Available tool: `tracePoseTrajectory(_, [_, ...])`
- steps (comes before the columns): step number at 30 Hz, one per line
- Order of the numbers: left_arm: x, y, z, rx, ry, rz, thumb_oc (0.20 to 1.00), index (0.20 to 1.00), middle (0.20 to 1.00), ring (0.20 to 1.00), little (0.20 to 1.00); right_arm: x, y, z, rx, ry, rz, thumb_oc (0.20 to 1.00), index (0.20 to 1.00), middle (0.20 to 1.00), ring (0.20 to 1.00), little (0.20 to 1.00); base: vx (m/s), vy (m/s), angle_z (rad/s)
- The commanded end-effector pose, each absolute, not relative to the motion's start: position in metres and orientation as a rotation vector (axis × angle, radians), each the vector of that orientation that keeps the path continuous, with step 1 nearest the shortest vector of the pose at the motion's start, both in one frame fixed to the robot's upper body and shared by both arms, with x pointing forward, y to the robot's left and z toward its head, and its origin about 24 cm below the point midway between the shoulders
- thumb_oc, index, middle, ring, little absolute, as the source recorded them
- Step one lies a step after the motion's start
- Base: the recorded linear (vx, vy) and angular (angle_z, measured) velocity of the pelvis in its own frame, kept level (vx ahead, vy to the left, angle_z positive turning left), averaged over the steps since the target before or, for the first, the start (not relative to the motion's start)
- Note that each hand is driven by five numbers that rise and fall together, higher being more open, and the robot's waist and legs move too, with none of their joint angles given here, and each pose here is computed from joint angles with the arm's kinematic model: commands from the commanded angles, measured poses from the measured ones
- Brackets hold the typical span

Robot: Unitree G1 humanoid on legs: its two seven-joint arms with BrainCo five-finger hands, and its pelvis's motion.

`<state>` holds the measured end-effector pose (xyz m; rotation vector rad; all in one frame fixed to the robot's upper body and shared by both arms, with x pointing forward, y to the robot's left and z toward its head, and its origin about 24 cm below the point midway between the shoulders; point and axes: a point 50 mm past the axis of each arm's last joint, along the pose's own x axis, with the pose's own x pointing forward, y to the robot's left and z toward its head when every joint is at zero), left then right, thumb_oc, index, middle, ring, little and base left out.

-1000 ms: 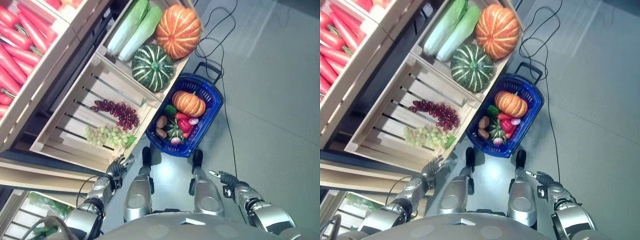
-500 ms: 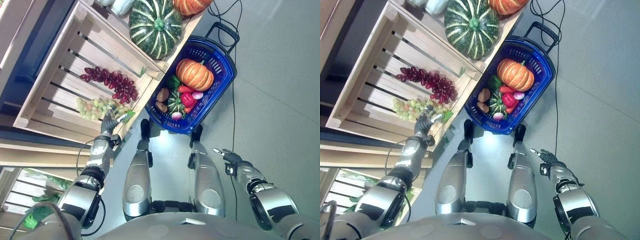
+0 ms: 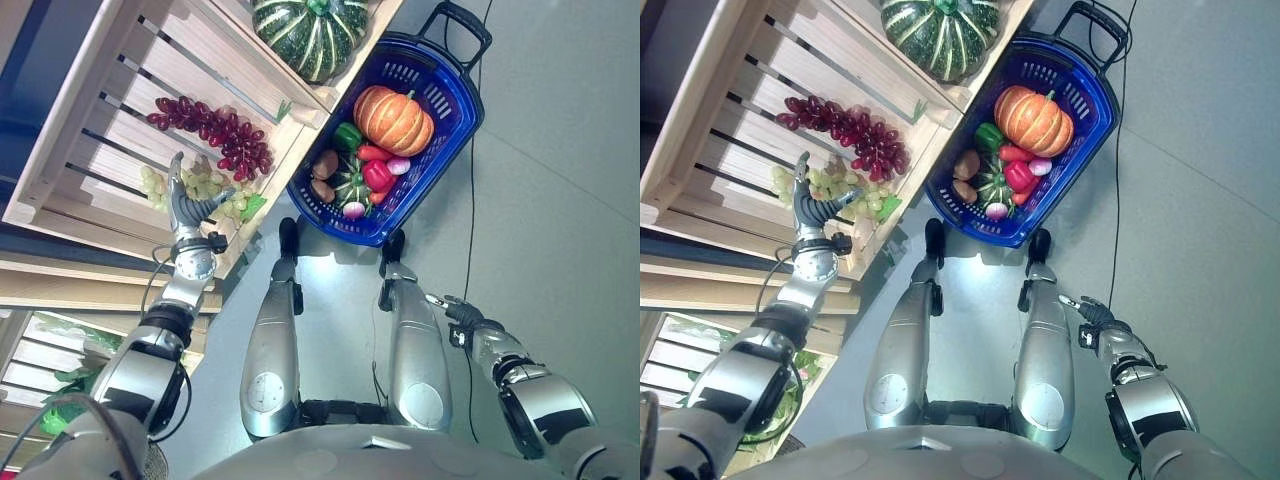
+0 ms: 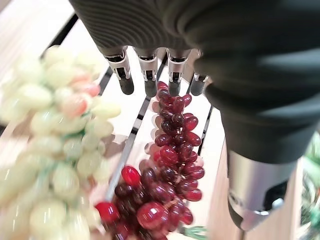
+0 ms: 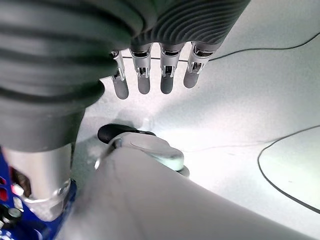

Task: Pick up fruits and vegetables into the basket

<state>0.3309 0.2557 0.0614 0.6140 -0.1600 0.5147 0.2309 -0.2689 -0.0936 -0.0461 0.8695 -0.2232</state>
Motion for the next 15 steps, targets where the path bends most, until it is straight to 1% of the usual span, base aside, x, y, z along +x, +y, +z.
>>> tracePoseTrajectory(1, [0.327, 0.283, 0.069, 0.846, -0.159, 0.589, 1.0, 1.0, 1.0, 1.0, 1.0, 0.221, -0.272, -0.098, -0.053, 0.885, -0.216, 1.0, 1.0, 1.0, 1.0, 1.0, 0.0, 0.0, 0.0])
tracePoseTrajectory(7, [0.333, 0.305, 0.083, 1.099, -0.115, 0.621, 1.0, 1.0, 1.0, 1.0, 1.0, 0.229, -0.273, -0.093, -0.074, 0.871, -0.193, 1.0, 1.0, 1.0, 1.0, 1.0, 0.0, 0.018, -0.05])
tracePoseTrajectory(9, [0.335, 0.308, 0.086, 1.125, -0.106, 0.627, 1.0, 1.0, 1.0, 1.0, 1.0, 0.23, -0.273, -0.092, -0.08, 0.869, -0.189, 1.0, 1.0, 1.0, 1.0, 1.0, 0.0, 0.009, -0.02])
tracePoseTrajectory(15, [0.336, 0.317, 0.08, 1.268, 0.027, 0.565, 1.0, 1.0, 1.0, 1.0, 1.0, 0.238, -0.27, -0.087, -0.089, 0.853, -0.183, 1.0, 1.0, 1.0, 1.0, 1.0, -0.01, 0.005, -0.02])
